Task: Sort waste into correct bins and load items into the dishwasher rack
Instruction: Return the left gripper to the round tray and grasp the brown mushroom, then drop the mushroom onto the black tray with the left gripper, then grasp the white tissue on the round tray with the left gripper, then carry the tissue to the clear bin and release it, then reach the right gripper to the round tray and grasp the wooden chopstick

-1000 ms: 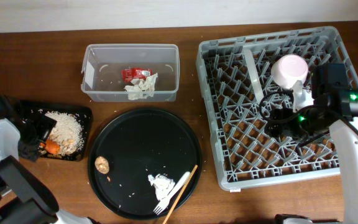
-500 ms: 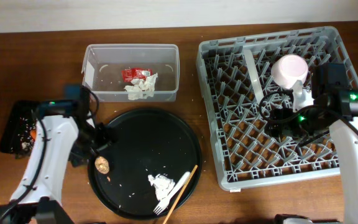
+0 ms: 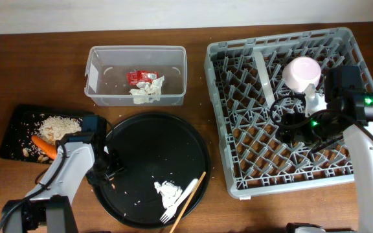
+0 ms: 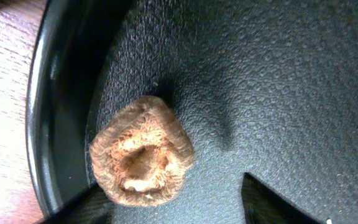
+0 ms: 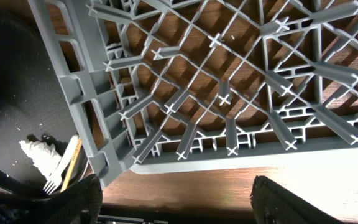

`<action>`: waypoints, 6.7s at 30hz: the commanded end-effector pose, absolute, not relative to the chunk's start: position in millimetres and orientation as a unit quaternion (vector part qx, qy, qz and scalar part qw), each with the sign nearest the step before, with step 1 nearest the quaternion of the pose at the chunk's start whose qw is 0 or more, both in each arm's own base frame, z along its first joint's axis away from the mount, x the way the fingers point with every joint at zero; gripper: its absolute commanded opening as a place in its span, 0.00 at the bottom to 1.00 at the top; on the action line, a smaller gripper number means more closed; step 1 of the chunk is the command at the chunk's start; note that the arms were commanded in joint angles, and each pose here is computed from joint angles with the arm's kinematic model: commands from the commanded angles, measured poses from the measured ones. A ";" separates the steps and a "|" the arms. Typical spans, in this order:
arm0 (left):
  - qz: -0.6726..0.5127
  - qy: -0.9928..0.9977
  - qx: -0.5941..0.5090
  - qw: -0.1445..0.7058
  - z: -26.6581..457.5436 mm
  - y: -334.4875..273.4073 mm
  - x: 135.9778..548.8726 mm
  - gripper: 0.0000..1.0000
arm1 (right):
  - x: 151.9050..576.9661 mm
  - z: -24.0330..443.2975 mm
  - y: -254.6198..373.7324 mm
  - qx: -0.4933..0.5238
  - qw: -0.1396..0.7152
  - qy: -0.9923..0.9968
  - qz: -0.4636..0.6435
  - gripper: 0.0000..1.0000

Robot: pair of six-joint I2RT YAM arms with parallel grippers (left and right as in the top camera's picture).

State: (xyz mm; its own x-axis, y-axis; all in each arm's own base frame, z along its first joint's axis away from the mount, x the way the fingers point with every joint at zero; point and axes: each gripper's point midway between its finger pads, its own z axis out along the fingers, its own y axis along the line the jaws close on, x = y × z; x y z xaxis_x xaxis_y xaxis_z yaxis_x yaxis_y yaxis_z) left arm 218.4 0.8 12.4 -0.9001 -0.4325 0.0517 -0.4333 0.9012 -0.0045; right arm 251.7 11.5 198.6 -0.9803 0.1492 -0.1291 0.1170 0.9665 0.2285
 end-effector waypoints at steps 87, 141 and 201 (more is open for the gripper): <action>0.114 -0.961 0.203 -0.148 112.8 3.6 346.1 0.84 | 247.2 199.1 12.9 0.055 0.068 0.990 0.109 0.82; 0.045 -0.939 0.117 -0.321 117.3 -65.9 477.8 0.38 | 241.9 198.5 13.5 0.056 0.057 0.991 0.110 0.82; 0.035 -0.986 0.162 -0.023 115.6 7.4 299.5 0.99 | 154.0 58.0 290.2 -0.049 -0.067 0.990 0.112 0.80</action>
State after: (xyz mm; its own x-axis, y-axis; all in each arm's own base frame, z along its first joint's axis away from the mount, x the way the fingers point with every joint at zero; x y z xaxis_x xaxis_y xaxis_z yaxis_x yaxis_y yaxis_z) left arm 301.2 9.2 117.7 -0.9498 -0.3099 -0.0434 -0.3067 0.9495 -0.0665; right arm 137.9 276.2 34.4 -0.9747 -0.0787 0.2092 -0.0426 0.9842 0.1717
